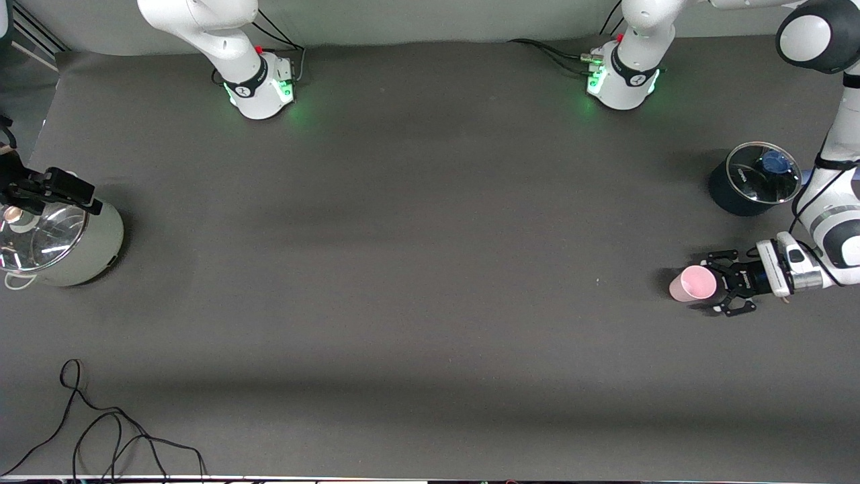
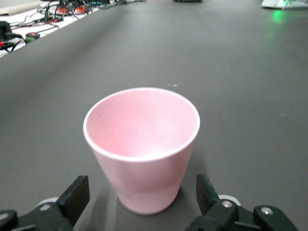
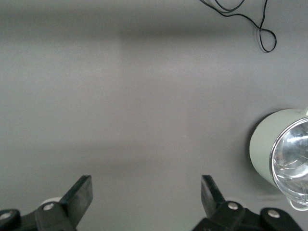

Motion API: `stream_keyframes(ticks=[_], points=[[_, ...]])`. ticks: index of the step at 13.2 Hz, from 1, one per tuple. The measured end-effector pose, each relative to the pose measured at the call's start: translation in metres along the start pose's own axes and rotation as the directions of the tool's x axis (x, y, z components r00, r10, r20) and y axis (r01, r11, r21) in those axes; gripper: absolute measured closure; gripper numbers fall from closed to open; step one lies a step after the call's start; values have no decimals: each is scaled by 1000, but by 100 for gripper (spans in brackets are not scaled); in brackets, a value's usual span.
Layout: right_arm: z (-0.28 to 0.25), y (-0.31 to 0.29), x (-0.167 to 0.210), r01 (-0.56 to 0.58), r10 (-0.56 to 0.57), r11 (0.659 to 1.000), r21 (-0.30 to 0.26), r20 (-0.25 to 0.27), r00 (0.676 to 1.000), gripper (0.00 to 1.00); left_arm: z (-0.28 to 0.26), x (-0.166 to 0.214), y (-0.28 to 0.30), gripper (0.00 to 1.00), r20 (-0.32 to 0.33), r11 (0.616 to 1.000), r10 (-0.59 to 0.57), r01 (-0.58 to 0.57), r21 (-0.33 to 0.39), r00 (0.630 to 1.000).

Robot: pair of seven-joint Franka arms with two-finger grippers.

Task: Transfer pink cup from left to right arm
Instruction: 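Close the left gripper around the pink cup's base, then lift the pink cup and carry it toward the right gripper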

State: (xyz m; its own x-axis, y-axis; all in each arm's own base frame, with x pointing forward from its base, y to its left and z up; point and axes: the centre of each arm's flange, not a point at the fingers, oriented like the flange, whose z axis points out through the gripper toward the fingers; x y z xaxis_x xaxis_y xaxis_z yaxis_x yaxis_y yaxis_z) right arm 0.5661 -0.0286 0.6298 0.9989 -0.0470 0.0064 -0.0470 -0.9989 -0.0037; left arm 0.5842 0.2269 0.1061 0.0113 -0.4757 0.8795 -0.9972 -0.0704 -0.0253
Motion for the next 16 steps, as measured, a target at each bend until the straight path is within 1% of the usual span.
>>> stream_keyframes(ticks=[2,6,8,11,13,14,15,16], points=[[0,0,0,0,0,1000,0,0,1000,0,8,0,1,1,-28,1000,-3,3,-13,1000],[0,0,0,0,0,1000,0,0,1000,0,21,7,-3,0,-55,1000,5,-6,-19,998],[0,0,0,0,0,1000,0,0,1000,0,27,3,-2,0,-71,1000,-5,3,-16,997],[0,1,0,-2,2,1000,0,0,1000,0,32,-3,1,0,-81,1000,-16,15,-17,997],[0,1,0,-2,2,1000,0,0,1000,0,34,-3,1,3,-84,1000,-16,15,-18,996],[0,1,0,-3,3,1000,0,0,1000,0,36,-1,0,14,-88,1000,-13,11,-19,996],[0,1,0,-3,3,1000,0,0,1000,0,38,1,-2,28,-91,1000,-7,6,-20,996],[0,2,0,-3,3,1000,0,0,1000,0,39,4,-5,36,-92,1000,1,-3,-20,996]])
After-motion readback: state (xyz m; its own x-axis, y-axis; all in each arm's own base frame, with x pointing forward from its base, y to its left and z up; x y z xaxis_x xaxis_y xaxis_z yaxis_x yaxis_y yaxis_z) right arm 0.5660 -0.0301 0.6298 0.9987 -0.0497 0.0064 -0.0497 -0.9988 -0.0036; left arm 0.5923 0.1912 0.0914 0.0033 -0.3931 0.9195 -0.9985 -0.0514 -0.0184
